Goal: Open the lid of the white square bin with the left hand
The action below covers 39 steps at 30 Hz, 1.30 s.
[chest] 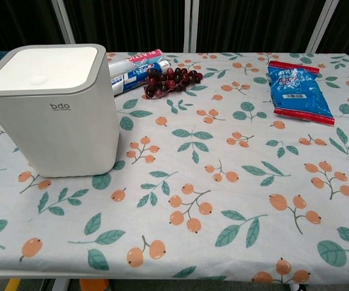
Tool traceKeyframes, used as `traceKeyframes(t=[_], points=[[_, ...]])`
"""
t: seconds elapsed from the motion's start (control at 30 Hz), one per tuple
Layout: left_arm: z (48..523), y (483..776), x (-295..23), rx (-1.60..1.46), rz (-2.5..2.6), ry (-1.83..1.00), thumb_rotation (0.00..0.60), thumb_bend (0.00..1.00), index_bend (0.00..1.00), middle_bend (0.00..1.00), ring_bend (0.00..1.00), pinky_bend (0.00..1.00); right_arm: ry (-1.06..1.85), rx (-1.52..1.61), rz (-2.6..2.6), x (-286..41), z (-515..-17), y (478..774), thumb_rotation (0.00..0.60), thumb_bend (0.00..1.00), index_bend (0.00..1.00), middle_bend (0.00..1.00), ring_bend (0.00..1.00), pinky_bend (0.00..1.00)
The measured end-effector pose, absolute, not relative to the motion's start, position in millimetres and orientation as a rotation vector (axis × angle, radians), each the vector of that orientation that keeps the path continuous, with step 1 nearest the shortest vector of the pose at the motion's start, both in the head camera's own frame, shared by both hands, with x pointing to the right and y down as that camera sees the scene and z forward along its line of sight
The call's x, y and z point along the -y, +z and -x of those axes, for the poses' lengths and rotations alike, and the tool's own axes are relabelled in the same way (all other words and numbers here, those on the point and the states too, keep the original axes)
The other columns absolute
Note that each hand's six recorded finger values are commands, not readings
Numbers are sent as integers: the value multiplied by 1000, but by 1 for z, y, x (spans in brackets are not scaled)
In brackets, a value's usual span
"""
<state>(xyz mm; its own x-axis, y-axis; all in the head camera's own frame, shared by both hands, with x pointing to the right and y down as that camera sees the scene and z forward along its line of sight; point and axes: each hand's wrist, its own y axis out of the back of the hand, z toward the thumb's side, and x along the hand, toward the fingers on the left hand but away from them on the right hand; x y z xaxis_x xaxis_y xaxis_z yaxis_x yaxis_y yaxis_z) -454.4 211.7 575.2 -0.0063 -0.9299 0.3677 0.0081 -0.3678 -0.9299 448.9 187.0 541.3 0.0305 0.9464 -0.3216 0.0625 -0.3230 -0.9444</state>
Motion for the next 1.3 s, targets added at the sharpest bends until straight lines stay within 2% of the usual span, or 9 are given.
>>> traceKeyframes(t=[0.53, 1.0, 1.3], points=[[434, 571, -205, -966, 1540, -1365, 600, 33, 194, 86, 40, 17, 1378, 1108, 1484, -189, -455, 525, 600, 142, 18, 134, 0, 0], [337, 553, -180, -780, 1922, -836, 600, 25, 204, 113, 41, 17, 1332, 1109, 1458, -171, -451, 501, 600, 141, 18, 127, 0, 0], [288, 567, -165, -602, 1966, -741, 600, 23, 209, 117, 41, 17, 1334, 1095, 1470, -166, -448, 504, 600, 141, 18, 125, 0, 0]])
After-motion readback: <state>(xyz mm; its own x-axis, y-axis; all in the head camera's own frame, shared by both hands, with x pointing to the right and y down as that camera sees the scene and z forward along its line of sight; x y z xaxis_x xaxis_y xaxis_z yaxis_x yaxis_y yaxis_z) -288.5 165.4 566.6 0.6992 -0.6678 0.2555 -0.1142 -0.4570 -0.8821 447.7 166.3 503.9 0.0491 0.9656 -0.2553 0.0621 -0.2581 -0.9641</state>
